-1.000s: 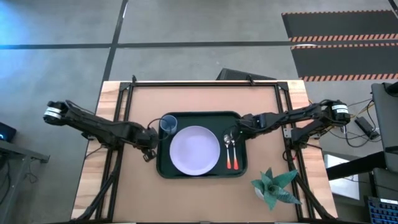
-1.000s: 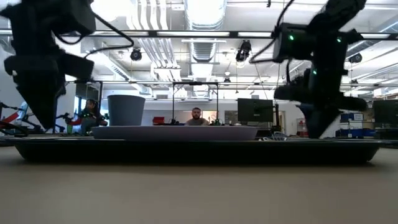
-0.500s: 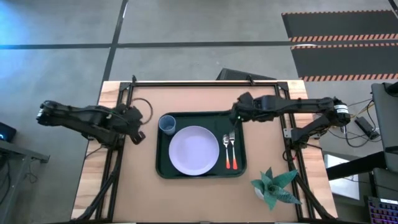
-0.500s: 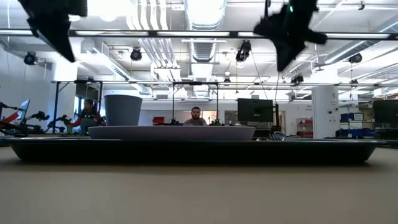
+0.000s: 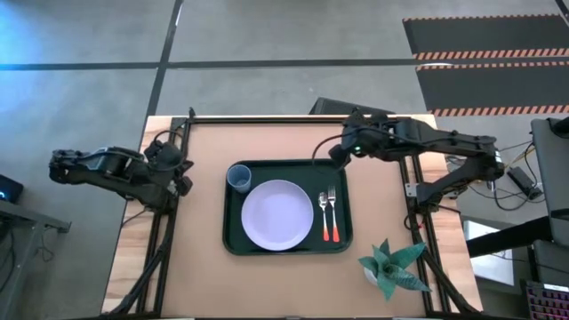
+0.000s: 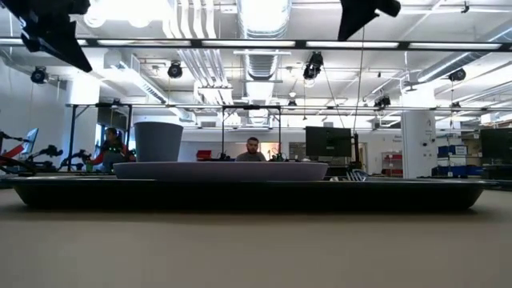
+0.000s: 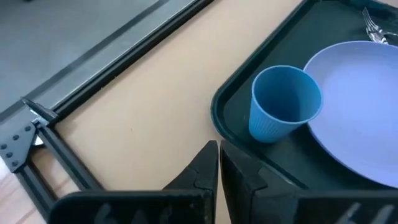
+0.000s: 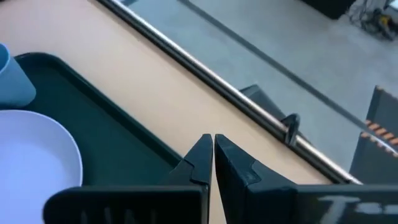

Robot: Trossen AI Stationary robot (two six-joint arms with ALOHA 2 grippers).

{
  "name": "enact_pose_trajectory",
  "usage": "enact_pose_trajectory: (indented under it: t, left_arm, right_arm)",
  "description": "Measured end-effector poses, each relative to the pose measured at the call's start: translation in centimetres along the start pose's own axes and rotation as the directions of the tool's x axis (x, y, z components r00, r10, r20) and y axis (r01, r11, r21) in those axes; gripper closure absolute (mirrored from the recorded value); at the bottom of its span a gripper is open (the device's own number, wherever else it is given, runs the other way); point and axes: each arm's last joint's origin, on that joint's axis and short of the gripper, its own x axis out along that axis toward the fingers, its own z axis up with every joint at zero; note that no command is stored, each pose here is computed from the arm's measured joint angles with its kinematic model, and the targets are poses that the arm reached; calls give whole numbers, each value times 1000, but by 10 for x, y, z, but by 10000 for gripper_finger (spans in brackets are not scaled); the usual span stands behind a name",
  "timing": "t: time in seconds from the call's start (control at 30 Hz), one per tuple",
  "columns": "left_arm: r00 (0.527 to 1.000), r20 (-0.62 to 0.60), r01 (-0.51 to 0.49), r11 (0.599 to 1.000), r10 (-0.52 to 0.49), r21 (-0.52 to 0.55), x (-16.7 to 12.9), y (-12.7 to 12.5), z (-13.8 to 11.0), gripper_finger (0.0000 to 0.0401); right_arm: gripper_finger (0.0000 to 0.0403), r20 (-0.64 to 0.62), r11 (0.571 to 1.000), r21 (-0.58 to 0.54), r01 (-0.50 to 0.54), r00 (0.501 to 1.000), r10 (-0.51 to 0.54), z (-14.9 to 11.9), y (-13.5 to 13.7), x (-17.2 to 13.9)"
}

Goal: Pick and place plate/cup/fork/spoon on tray
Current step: Return to Home Position

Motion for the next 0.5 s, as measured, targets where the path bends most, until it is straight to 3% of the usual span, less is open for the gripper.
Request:
enact_pose_trajectory:
  t: [0.37,0.5]
  left_arm:
    - [994,77,89,993,-83,-79,16,-2,-16,401]
    - [991,91,102,991,-94,-89,16,0,-19,401]
  right_arm:
    - [394,171,993,87,-84,983,68,-7,-56,-61]
    - [394,204,992,69,-106,975,90,-12,-70,-74]
